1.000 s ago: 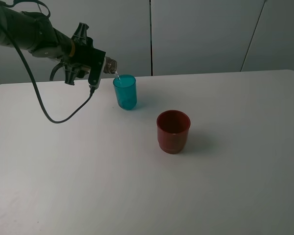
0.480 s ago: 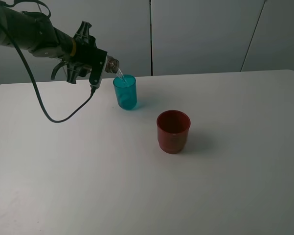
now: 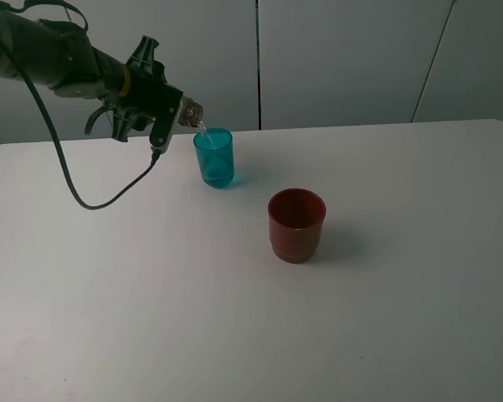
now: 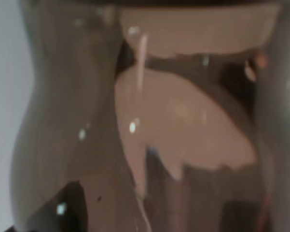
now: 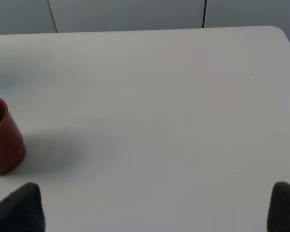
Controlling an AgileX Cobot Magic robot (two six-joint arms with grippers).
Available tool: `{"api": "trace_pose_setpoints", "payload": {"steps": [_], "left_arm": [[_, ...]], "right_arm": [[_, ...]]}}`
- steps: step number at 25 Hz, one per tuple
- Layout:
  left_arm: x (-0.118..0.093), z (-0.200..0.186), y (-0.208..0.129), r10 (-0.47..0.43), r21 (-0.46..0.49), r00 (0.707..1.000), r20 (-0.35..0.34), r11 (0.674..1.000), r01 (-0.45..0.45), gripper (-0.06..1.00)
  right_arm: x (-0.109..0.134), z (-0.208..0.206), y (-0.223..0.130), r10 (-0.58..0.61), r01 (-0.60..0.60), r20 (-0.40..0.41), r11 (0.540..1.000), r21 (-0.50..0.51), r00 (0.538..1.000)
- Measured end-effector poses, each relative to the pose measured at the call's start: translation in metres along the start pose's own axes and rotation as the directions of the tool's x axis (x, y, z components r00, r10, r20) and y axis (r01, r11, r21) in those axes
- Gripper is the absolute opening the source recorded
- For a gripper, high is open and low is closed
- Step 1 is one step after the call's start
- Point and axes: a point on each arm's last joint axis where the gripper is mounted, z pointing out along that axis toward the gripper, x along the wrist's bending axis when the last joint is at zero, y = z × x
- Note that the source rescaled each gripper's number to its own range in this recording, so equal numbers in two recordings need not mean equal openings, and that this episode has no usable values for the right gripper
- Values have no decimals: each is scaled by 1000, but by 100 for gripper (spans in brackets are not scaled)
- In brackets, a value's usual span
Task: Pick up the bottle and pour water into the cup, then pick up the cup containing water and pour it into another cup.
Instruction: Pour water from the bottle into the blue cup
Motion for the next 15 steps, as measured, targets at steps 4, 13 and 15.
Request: {"api": "trace_pose_setpoints", "payload": {"steps": [4,13,15], "left_arm": [[0,0,0,29,1,1000,-4,1000,-29,0],[2,0,1,87,-11,996,-23,996,-88,0],[2,0,1,102,-12,994,-26,995,-102,0]], "right_arm": [[0,0,0,0,0,0,1000,0,1000],[0,0,0,0,0,0,1000,0,1000],[0,0,0,0,0,0,1000,0,1000]]}}
